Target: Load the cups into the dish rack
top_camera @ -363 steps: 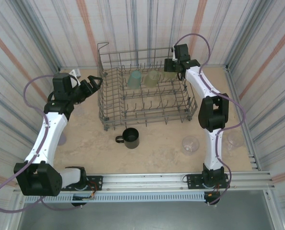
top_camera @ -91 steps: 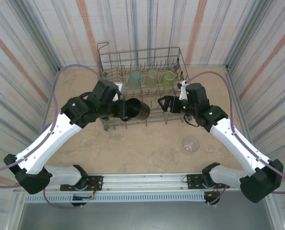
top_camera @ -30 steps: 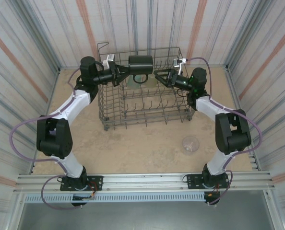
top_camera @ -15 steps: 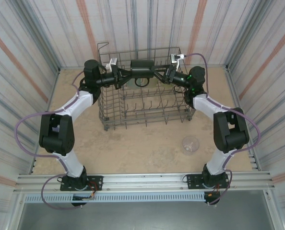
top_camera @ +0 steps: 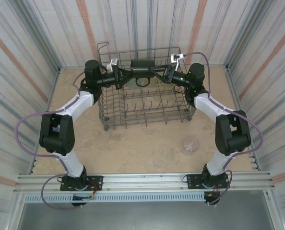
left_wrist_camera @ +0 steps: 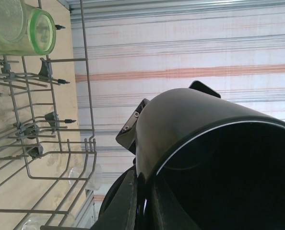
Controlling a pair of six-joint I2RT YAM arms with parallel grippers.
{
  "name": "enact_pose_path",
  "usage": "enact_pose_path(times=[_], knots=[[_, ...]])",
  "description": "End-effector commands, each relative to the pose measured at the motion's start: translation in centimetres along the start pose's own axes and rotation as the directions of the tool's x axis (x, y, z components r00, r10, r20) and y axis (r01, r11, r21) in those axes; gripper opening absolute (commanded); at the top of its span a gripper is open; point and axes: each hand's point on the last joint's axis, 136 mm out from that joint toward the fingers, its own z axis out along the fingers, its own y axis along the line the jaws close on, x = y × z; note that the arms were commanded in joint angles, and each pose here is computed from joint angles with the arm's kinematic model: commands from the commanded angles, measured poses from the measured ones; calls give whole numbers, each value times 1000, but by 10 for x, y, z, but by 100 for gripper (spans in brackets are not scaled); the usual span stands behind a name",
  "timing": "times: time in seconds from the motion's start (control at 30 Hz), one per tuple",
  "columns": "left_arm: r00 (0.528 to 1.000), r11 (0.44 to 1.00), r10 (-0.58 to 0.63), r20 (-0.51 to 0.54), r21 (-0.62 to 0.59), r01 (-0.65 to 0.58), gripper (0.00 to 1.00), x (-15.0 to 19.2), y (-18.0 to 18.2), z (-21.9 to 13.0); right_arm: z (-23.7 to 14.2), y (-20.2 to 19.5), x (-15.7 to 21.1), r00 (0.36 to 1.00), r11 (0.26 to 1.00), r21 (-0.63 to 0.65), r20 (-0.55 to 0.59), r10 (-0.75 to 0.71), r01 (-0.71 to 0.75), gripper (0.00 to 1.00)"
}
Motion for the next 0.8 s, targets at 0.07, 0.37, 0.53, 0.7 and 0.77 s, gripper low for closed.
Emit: enact_pose_path(times=[0.07, 0.37, 0.53, 0.7, 0.77], knots=[[982, 980, 171, -83, 113, -161, 0, 26, -55, 1, -6, 8, 1, 1000, 1000, 5, -15, 6, -6, 99], [976, 975, 194, -99, 129, -181, 0, 33, -64, 1, -7, 14, -1, 1000, 1000, -7, -22, 19, -19, 99], [965, 966, 222, -141, 166, -198, 0, 42, -74, 5, -3, 36, -3, 999, 995, -100, -34, -10, 7, 99], [953, 958, 252, -165, 180, -222, 0, 49, -80, 8, 1, 48, -1, 998, 991, -136, -61, 7, -15, 99], [953, 957, 256, -160, 179, -227, 0, 48, -80, 8, 3, 52, 3, 997, 989, -144, -75, 8, -19, 99]])
